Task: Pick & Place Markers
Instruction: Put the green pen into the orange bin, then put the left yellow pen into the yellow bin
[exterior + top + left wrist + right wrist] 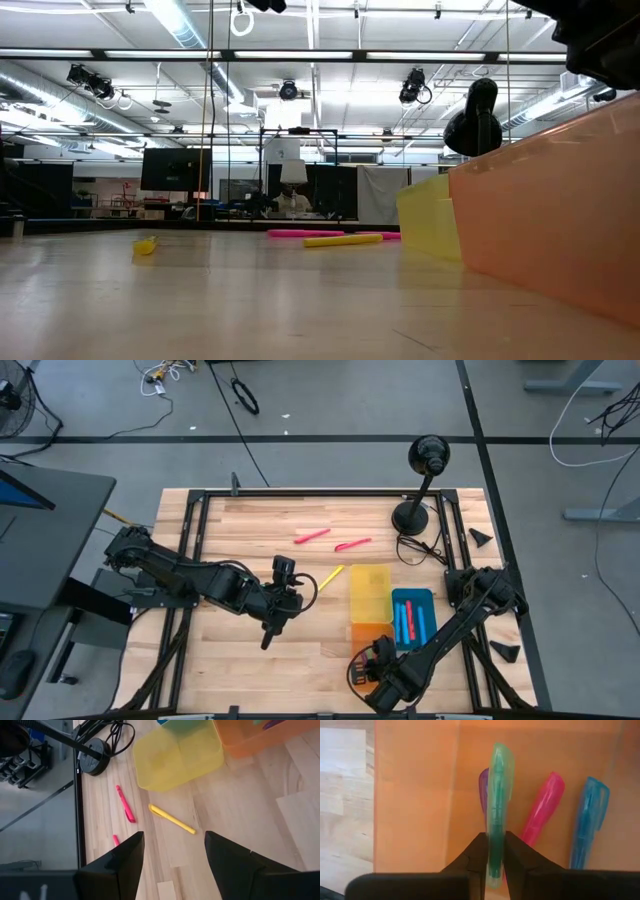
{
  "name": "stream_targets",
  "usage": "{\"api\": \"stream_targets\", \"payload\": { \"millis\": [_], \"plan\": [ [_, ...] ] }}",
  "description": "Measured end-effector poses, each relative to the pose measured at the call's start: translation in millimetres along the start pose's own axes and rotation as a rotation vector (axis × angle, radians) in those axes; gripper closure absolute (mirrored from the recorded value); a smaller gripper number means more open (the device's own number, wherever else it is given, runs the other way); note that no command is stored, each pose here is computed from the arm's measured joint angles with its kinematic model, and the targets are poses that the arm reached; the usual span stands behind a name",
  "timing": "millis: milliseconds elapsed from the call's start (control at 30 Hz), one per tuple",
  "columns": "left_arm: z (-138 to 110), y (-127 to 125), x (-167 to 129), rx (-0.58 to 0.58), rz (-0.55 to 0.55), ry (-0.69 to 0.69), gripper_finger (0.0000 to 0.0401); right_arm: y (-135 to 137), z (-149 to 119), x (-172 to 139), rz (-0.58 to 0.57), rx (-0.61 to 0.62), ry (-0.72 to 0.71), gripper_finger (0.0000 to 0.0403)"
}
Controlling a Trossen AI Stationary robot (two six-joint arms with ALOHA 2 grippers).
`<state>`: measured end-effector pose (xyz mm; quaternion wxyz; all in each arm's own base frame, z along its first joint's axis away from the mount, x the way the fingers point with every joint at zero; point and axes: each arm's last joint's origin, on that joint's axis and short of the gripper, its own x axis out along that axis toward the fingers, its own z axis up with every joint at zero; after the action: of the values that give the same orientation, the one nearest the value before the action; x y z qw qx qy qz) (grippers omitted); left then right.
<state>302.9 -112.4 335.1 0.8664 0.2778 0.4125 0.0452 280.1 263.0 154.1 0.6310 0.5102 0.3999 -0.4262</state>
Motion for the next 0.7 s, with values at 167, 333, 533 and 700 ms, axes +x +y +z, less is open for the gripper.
{"api": "stream_targets", "payload": {
  "millis": [167,333,533,700],
  "plan": [
    [-0.2,1.0,0.7,-0.008,0.002,0.002,0.0185,-0.1,0.1,0.0,-0.001,0.003,-0.001,0.0329],
    [-0.2,1.0,0.6,-0.009,0.002,0.002,0.0185,0.3,0.5,0.0,-0.001,0.004,-0.001,0.0294],
    [-0.2,1.0,0.7,-0.009,0.002,0.002,0.0185,0.8,1.4,0.4,-0.002,-0.001,-0.002,0.0263],
    [-0.2,1.0,0.6,-0.009,0.002,0.002,0.0185,1.0,1.7,0.2,-0.001,-0.006,-0.003,0.0257]
  ]
}}
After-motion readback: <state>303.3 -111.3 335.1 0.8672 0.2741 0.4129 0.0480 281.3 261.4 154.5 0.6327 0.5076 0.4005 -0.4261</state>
